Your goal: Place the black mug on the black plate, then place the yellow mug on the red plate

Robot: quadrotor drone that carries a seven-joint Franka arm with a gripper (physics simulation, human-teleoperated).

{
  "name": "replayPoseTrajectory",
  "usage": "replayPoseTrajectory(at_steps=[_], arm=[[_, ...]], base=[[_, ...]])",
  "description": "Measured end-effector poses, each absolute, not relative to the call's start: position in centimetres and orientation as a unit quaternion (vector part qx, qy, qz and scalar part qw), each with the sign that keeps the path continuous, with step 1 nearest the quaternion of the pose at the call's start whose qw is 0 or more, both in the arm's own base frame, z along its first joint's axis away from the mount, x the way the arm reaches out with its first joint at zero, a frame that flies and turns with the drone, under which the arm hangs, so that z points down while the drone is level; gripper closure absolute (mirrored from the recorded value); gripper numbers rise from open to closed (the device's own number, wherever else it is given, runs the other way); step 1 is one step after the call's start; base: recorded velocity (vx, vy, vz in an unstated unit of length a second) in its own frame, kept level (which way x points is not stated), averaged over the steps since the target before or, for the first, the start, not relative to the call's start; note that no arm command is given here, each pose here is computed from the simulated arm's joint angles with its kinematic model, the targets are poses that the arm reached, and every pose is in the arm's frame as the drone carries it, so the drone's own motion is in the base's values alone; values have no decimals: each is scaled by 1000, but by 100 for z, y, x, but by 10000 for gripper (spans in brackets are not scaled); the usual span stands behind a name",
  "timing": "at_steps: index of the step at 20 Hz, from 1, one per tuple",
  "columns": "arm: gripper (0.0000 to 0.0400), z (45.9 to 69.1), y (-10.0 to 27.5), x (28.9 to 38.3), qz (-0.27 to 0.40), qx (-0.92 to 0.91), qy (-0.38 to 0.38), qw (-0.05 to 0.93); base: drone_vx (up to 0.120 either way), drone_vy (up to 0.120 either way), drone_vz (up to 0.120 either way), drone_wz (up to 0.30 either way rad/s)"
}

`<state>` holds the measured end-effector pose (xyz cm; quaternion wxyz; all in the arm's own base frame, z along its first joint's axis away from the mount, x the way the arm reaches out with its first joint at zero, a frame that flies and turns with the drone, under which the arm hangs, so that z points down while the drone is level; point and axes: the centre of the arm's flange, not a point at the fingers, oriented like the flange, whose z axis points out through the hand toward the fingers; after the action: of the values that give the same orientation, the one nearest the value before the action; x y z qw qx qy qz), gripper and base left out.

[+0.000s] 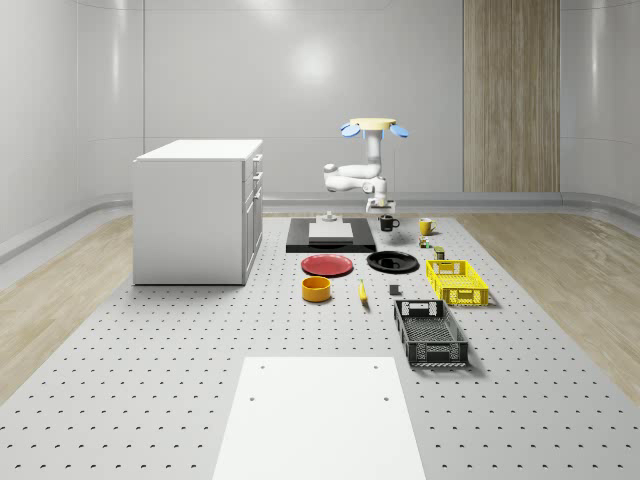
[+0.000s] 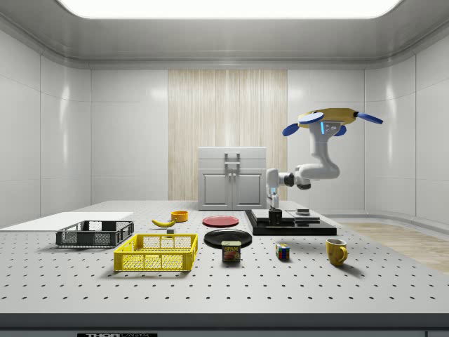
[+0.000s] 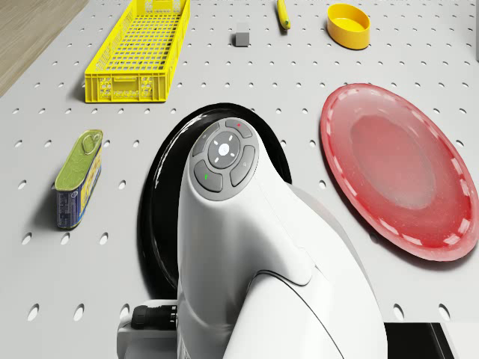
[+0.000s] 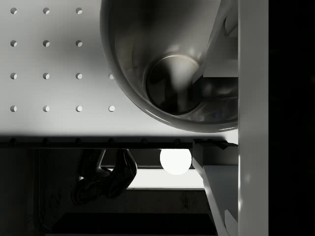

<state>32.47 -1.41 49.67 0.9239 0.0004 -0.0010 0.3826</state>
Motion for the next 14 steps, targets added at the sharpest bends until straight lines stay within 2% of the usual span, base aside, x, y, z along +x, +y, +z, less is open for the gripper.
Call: replayPoseTrajectory(at_steps=[2, 14], arm=[[290, 4967, -140, 3248, 383, 0, -1, 924], [290, 4967, -140, 3248, 383, 0, -1, 924]], base=[[120, -100, 0, 0], [120, 0, 0, 0]])
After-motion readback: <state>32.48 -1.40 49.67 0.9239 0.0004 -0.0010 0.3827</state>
